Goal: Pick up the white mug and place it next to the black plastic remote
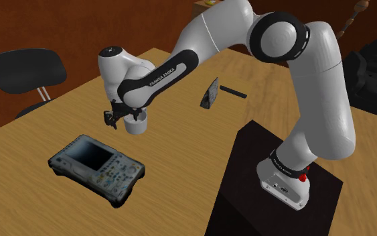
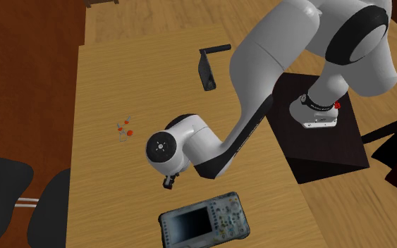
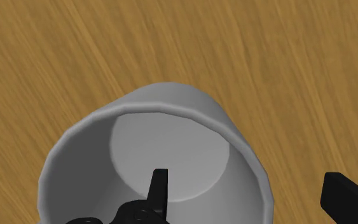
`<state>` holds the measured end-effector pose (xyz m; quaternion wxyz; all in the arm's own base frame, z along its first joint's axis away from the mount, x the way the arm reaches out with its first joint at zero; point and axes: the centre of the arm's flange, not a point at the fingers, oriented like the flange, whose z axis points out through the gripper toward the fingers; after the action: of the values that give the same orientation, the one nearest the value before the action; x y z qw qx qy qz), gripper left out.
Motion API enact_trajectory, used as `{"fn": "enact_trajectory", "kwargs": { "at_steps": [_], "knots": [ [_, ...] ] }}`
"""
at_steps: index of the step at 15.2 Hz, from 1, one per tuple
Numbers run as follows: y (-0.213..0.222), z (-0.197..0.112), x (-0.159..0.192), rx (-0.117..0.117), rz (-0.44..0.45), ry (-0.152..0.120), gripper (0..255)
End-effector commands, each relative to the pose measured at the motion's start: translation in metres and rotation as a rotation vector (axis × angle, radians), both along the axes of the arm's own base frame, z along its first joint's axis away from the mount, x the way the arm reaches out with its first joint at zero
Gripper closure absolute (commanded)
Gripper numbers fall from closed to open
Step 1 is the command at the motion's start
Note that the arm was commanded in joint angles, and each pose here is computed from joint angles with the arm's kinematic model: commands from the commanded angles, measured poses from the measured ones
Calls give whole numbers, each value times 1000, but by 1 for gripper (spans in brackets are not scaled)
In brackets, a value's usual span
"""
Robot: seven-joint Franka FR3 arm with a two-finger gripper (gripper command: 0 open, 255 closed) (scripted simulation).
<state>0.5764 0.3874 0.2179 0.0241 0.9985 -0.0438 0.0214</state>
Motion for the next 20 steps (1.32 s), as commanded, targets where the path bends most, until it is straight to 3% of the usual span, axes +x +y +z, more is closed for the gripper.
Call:
{"fn": "enact_trajectory", "kwargs": {
  "at_steps": [1, 7, 8, 17, 20],
  "knots": [
    [0, -1, 0, 0, 0, -1, 0],
    [0, -1, 0, 0, 0, 0, 0],
    [0, -1, 0, 0, 0, 0, 255],
    [0, -1, 0, 0, 0, -1, 255],
    [0, 14, 0, 0, 0, -1, 255]
  ]
}}
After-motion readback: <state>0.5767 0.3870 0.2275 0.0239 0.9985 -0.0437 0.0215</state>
